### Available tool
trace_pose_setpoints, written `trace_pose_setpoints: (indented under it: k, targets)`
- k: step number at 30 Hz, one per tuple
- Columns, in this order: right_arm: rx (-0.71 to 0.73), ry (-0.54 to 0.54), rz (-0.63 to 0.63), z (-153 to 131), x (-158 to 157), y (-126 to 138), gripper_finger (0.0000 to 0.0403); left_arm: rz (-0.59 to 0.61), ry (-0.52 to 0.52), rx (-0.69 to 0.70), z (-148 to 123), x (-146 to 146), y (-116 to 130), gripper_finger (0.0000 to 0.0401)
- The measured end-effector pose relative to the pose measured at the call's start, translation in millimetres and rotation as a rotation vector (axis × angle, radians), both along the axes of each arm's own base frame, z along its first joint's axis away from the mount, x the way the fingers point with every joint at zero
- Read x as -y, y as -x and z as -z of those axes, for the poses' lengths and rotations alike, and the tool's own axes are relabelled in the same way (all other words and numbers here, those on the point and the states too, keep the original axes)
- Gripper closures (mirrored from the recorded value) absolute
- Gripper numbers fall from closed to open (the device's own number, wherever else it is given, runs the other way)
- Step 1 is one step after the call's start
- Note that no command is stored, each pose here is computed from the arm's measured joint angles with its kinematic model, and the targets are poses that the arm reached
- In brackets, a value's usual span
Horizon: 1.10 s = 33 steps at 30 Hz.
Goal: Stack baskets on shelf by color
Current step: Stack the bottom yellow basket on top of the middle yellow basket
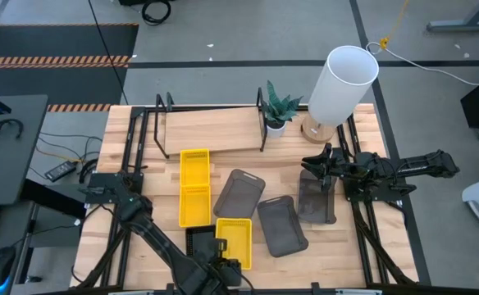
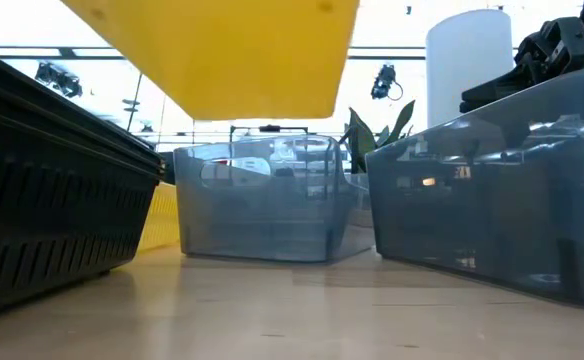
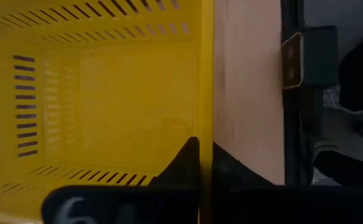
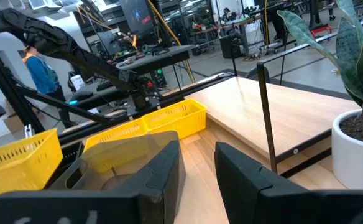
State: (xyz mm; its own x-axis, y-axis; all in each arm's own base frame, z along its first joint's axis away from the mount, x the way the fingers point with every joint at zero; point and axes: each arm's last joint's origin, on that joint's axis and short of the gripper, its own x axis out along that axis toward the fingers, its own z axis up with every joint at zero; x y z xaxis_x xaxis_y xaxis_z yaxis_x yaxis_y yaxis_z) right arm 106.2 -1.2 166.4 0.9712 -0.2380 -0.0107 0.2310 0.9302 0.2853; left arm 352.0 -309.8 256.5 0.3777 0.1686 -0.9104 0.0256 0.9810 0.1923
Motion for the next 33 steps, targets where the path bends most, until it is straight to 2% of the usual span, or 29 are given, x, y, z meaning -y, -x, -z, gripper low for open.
trace_pose_setpoints:
  k: [7,14,24,33]
  targets:
    - [0.000,0.000,0.000,0,0,0,0.0294,-0.032,-0.031,-0.027,-17,-10,12,0.0399]
    - [0.000,0.000,0.000,0,0,0,0.0294,-0.033,-0.098,-0.080,-17,-15,20,0.0399]
    - [0.000,0.000,0.000,0,0,0,0.0294,0.025,-0.123,-0.076,-21,-17,19,0.0397]
    - [0.000,0.000,0.000,0,0,0,0.0294,0.019,-0.131,-0.067,-31,-28,22,0.0399]
